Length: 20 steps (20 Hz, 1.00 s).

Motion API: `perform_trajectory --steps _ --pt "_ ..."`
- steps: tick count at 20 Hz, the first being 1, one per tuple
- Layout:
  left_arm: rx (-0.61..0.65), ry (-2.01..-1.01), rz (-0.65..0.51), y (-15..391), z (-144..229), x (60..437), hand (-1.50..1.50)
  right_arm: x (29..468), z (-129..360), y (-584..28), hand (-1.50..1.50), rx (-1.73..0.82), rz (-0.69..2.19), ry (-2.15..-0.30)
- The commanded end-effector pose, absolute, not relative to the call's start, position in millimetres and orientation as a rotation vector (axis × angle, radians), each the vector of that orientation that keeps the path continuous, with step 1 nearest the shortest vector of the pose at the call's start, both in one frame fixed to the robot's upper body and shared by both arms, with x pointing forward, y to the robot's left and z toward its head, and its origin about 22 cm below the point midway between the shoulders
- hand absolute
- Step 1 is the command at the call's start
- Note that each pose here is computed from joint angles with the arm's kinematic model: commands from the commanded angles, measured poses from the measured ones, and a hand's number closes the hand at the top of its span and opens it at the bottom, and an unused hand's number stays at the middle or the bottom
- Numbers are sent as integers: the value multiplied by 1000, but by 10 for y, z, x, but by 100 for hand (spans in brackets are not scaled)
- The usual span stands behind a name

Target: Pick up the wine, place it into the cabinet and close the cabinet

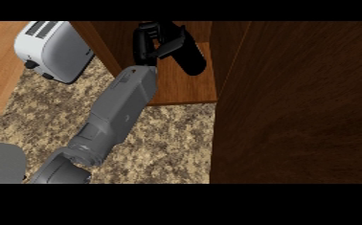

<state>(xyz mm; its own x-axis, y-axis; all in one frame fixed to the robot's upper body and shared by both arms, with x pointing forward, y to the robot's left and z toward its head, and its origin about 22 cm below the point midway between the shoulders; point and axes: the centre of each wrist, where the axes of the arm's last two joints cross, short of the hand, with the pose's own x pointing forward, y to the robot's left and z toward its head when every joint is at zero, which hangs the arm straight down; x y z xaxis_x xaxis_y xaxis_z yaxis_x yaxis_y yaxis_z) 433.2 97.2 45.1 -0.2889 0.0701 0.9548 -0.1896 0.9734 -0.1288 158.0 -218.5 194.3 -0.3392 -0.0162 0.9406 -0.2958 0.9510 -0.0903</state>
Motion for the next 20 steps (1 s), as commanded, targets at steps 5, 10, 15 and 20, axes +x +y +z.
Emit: perform_trajectory --steps 5,10,15,20 --pt "112 -1831 278 1220 259 4308 150 1504 1968 -2093 -150 280 289 -1923" --pt "158 -1845 251 1290 360 4376 150 1449 2011 -2157 -150 296 304 -1933" --pt "197 -1811 211 1182 229 4299 -150 1519 2040 -2121 -150 295 298 -1926" --pt "265 -1812 200 1233 112 4246 -150 1474 2024 -2113 -150 307 293 -1941"
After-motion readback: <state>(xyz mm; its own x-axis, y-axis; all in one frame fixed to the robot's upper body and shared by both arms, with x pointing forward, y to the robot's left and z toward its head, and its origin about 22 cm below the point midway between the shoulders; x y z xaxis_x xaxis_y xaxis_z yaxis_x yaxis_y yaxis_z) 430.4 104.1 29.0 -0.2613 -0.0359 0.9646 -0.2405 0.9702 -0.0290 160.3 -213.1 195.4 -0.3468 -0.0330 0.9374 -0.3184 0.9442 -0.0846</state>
